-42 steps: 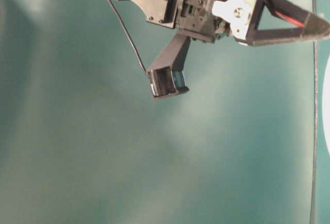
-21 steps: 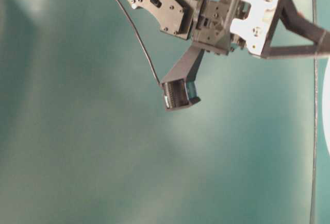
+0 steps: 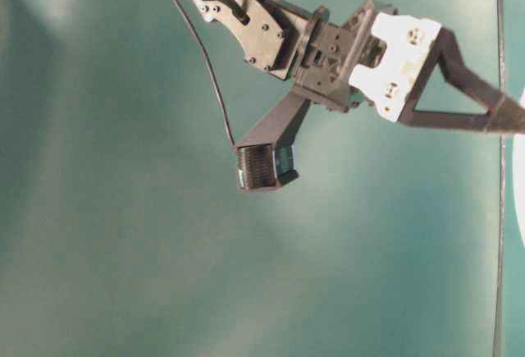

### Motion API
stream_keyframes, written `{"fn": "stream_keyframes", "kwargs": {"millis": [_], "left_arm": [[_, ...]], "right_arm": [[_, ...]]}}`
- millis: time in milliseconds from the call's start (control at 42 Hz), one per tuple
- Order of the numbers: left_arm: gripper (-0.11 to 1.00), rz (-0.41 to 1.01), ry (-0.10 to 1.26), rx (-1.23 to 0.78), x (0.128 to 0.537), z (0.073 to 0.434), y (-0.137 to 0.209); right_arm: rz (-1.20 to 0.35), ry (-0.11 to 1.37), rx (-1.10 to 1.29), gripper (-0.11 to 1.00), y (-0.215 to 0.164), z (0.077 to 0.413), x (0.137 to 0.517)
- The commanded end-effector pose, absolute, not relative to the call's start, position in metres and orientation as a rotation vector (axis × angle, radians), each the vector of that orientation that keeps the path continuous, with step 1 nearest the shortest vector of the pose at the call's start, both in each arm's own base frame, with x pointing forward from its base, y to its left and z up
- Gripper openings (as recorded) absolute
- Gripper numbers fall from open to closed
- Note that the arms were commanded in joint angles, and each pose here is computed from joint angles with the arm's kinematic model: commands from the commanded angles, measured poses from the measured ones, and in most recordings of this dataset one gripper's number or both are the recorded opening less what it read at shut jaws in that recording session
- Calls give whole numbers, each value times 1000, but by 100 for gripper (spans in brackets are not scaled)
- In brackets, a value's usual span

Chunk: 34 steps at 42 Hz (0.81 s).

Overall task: Scoop the yellow hexagonal prism block from the bowl with a spoon using the right arm.
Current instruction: 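Lower the spoon bowl into the white bowl beside the yellow block, then push the spoon under the yellow hexagonal block against the bowl wall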

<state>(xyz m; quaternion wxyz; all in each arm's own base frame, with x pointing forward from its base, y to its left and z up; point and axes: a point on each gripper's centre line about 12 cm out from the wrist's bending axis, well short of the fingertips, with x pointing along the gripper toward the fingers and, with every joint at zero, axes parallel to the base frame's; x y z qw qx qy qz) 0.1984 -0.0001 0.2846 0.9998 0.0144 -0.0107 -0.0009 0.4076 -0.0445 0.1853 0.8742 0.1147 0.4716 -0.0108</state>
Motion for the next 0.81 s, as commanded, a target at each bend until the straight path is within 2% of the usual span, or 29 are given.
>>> {"fn": "stream_keyframes", "kwargs": {"millis": [0,786], "left_arm": [[0,-1,-38,33,200,292,0],[0,-2,-40,33,200,292,0]], "right_arm": [[-29,924,239,24,-46,200,414],[-52,882,259,24,-48,205,418]]}}
